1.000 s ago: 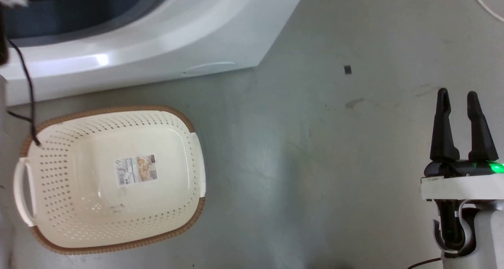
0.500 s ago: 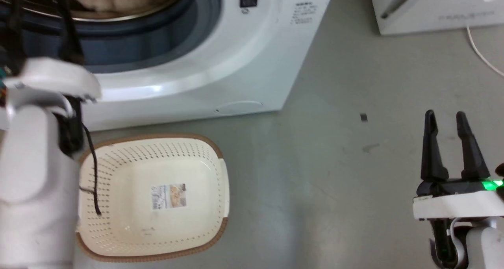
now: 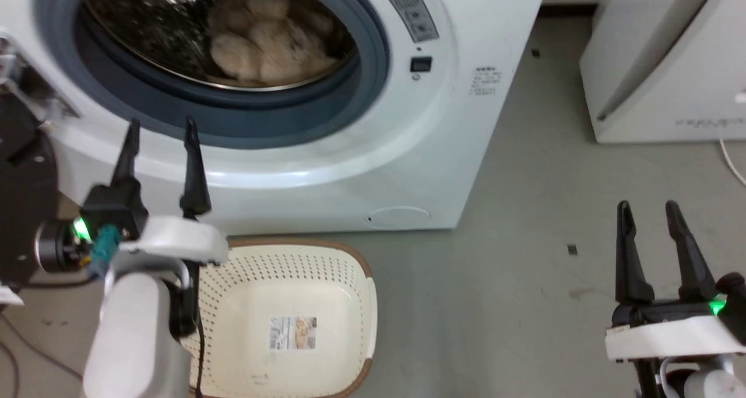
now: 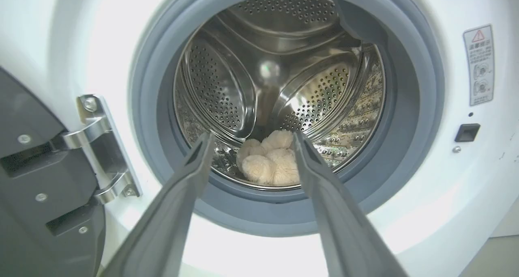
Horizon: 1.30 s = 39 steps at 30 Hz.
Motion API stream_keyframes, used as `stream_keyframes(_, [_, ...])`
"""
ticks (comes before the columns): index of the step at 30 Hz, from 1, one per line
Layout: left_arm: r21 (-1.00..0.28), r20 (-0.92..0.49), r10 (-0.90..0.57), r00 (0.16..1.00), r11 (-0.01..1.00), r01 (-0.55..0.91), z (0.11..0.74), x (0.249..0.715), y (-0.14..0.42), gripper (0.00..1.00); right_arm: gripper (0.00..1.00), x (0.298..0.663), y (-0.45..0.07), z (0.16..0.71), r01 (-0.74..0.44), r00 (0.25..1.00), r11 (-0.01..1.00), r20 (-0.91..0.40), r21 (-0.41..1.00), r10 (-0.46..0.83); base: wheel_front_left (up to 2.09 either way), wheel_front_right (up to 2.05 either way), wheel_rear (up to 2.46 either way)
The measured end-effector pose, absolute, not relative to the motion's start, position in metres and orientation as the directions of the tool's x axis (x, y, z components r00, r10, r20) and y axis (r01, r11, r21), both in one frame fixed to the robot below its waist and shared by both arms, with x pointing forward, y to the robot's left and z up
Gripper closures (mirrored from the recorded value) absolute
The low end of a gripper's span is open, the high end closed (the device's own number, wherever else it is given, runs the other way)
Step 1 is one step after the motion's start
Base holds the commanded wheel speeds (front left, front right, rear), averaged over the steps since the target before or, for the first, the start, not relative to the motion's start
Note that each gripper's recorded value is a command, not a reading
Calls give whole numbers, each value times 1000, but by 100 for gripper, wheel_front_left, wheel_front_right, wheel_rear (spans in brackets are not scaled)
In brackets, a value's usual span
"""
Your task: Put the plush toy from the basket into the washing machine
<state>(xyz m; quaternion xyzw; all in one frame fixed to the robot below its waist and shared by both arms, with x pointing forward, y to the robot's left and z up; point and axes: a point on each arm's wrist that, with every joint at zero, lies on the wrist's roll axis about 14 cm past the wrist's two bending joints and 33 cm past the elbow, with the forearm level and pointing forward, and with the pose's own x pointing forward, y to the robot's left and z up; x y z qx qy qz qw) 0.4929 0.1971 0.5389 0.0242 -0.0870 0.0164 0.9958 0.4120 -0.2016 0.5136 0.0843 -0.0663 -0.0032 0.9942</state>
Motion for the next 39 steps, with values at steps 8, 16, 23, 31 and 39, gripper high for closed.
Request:
stream_keyframes(8, [80,190,60,980,994,-76,546,440,207,0,0,395,-190,530,-44,985,985,170,165,16,0,0,0])
stream_keyframes(16, [51,147,72,986,995,-80,530,398,207,0,0,382,-187,537,-56,982,985,187,161,25,0,0,0])
stream_keyframes(23, [35,115,68,991,997,-73,519,374,205,0,0,373,-184,537,-66,982,985,187,160,35,0,0,0])
stream_keyframes(31, [40,118,75,990,996,-80,520,369,207,100,100,371,-181,538,-75,981,984,189,160,44,0,0,0])
stream_keyframes(39, [39,111,72,991,996,-77,520,370,206,100,100,371,-181,537,-76,983,985,178,155,48,0,0,0])
